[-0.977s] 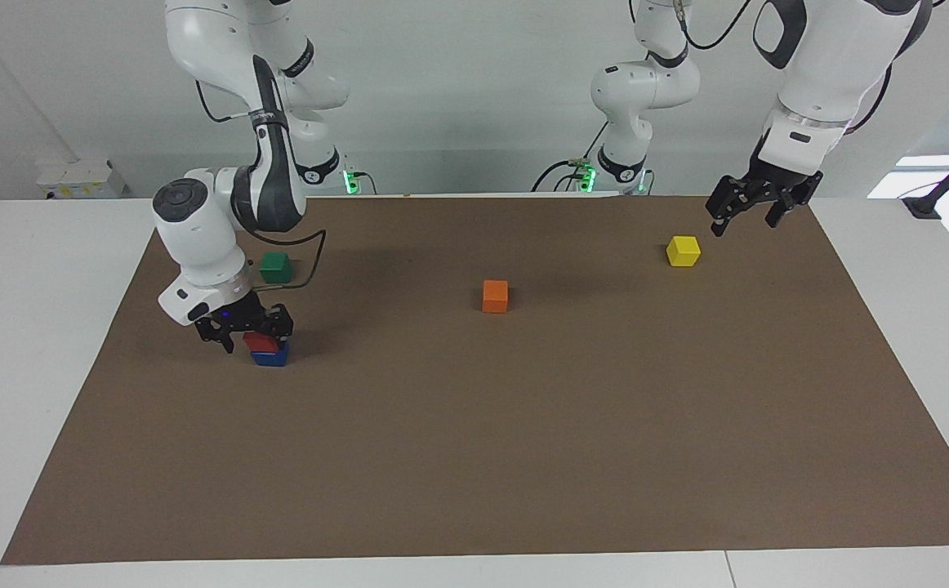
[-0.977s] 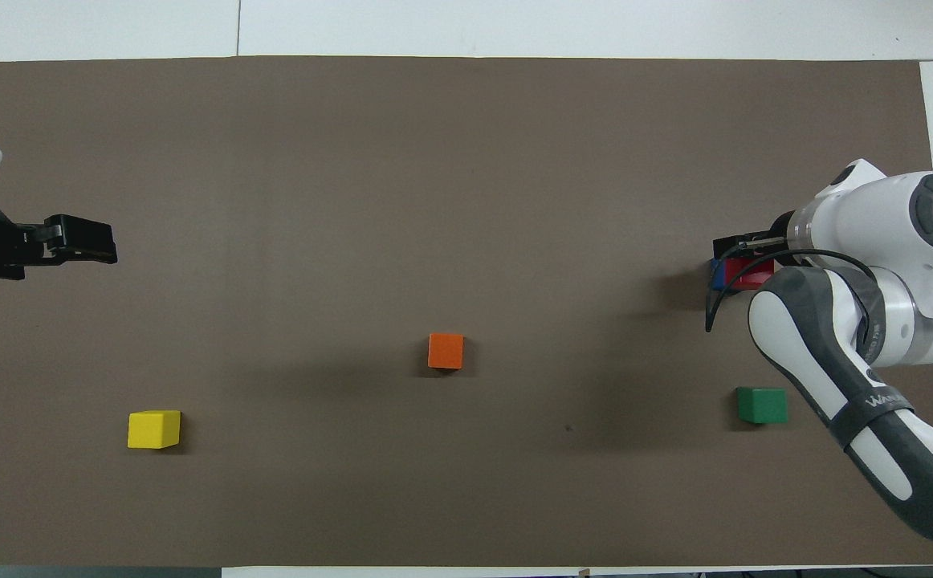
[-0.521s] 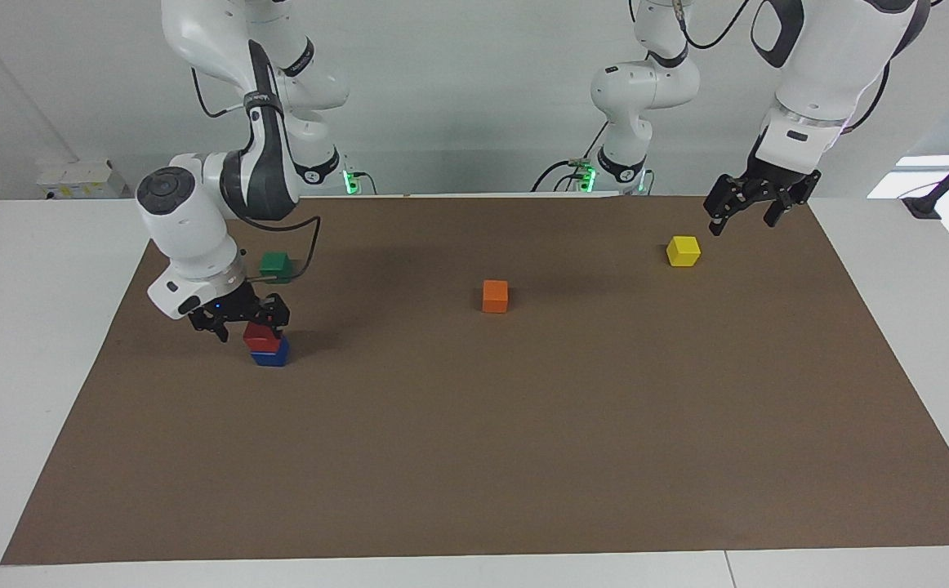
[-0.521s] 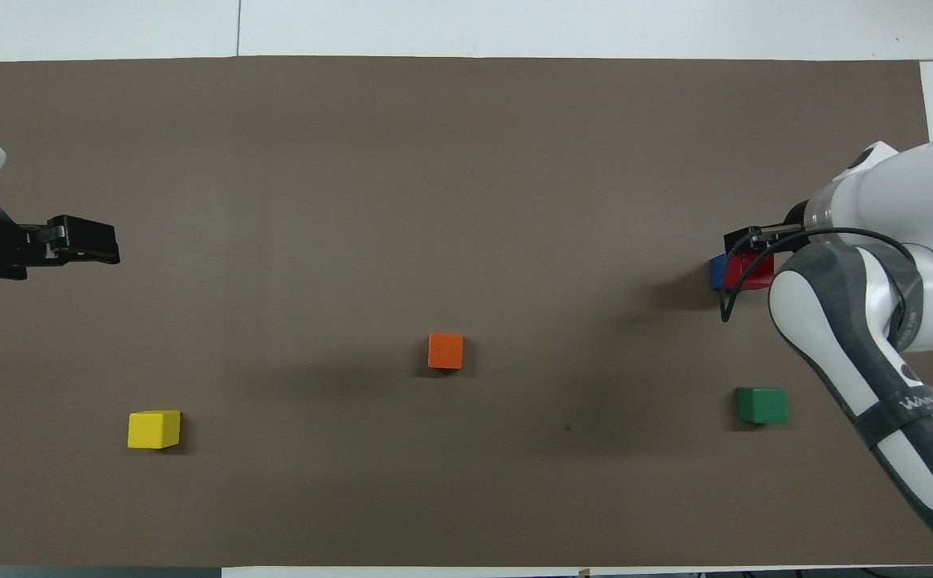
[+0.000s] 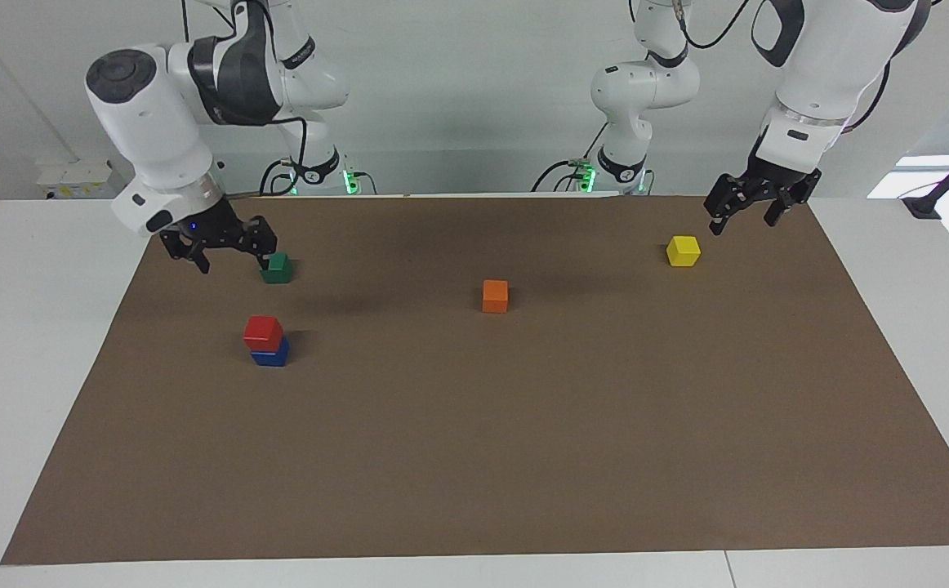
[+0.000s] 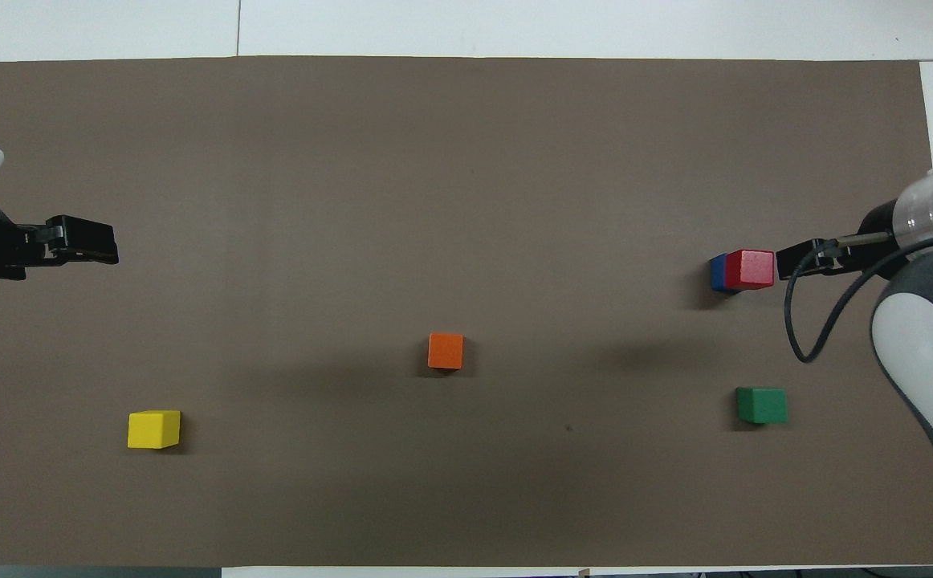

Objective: Transfer red block to right arm and stack on blue block

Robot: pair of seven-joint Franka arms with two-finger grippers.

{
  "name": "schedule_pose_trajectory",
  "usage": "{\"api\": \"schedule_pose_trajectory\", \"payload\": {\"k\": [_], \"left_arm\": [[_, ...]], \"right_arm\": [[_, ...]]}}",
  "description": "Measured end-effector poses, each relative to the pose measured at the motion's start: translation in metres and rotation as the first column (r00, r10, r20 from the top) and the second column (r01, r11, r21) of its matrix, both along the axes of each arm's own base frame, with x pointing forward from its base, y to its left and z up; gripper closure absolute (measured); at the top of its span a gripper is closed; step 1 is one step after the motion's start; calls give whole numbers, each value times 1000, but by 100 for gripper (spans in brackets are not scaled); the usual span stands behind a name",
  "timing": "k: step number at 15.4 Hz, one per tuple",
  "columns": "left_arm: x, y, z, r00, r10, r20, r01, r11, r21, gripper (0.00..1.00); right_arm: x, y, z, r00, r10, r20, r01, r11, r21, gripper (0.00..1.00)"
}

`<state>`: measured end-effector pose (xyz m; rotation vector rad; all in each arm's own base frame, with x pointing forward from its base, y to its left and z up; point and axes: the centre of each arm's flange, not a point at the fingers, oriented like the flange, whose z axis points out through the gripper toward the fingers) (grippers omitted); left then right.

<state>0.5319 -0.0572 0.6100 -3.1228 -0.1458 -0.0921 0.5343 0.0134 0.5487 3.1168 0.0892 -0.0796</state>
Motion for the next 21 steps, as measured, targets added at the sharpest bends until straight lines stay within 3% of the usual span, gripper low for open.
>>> {"api": "schedule_pose_trajectory", "payload": {"k": [3, 21], "left_arm": [[0, 0, 0, 1000, 1, 0, -1, 1000, 0, 0], [0, 1, 0, 1000, 1, 0, -1, 1000, 0, 0]], "right_arm": [[-19, -2, 34, 999, -6, -37, 6, 1000, -3, 0], [-16, -11, 34, 998, -25, -56, 25, 1000, -3, 0]]}}
